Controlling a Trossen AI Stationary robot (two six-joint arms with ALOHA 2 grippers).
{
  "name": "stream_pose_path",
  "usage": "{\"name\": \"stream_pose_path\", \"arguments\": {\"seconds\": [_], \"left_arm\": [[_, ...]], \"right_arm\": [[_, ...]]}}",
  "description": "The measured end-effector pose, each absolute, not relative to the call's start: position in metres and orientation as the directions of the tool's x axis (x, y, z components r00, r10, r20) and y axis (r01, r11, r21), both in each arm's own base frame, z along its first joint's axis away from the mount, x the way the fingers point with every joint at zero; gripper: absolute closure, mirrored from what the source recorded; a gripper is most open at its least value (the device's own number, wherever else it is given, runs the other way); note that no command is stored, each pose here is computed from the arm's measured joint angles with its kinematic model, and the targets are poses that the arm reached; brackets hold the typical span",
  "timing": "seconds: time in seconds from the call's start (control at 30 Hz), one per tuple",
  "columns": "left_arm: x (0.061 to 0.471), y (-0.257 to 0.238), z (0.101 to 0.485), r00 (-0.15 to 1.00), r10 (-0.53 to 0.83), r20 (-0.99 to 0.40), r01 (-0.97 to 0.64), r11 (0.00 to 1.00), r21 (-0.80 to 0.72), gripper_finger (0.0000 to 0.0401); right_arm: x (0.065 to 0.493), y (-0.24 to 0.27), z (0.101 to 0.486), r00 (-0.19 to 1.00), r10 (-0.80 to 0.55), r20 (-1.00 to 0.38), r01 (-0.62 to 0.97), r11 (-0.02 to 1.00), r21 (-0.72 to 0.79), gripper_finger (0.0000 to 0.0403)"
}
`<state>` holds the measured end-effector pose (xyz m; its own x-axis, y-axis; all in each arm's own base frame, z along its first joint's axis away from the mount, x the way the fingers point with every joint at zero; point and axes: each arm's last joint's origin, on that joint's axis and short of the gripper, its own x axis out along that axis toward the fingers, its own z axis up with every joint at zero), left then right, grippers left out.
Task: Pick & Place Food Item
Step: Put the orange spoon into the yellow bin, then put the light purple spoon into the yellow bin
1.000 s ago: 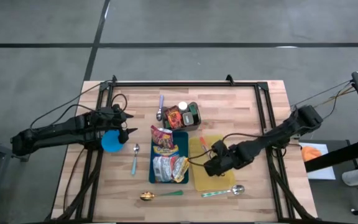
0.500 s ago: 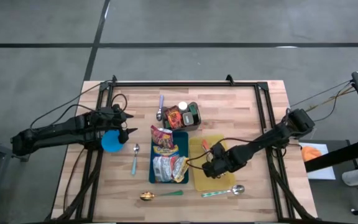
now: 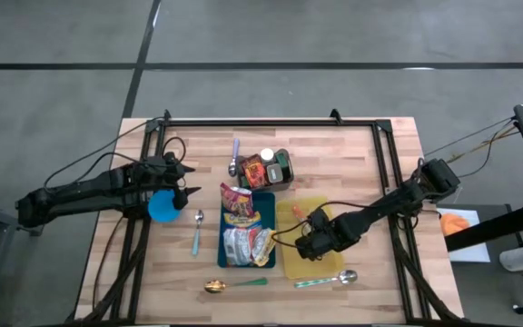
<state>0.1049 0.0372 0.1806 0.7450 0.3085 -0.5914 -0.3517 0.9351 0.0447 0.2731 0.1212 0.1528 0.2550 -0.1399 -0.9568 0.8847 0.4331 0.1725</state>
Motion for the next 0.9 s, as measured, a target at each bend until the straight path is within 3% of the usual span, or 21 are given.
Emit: {"name": "stream_pose_path", "arguments": {"seconds": [0.5,0.9], "left_arm": [[0.105,0.037,0.181,0.745,0.308,-0.592,-0.351,0.935,0.045,0.0065],[0.105,0.037,0.181,0.745,0.308,-0.591,-0.351,0.935,0.045,0.0065]], "right_arm": [[0.272,0.120,0.157,0.267,-0.154,-0.951,0.872,0.459,0.170,0.0287],[0.265,0.101,0.207,0.445,-0.262,-0.856,0.772,0.597,0.219,0.0287]]}}
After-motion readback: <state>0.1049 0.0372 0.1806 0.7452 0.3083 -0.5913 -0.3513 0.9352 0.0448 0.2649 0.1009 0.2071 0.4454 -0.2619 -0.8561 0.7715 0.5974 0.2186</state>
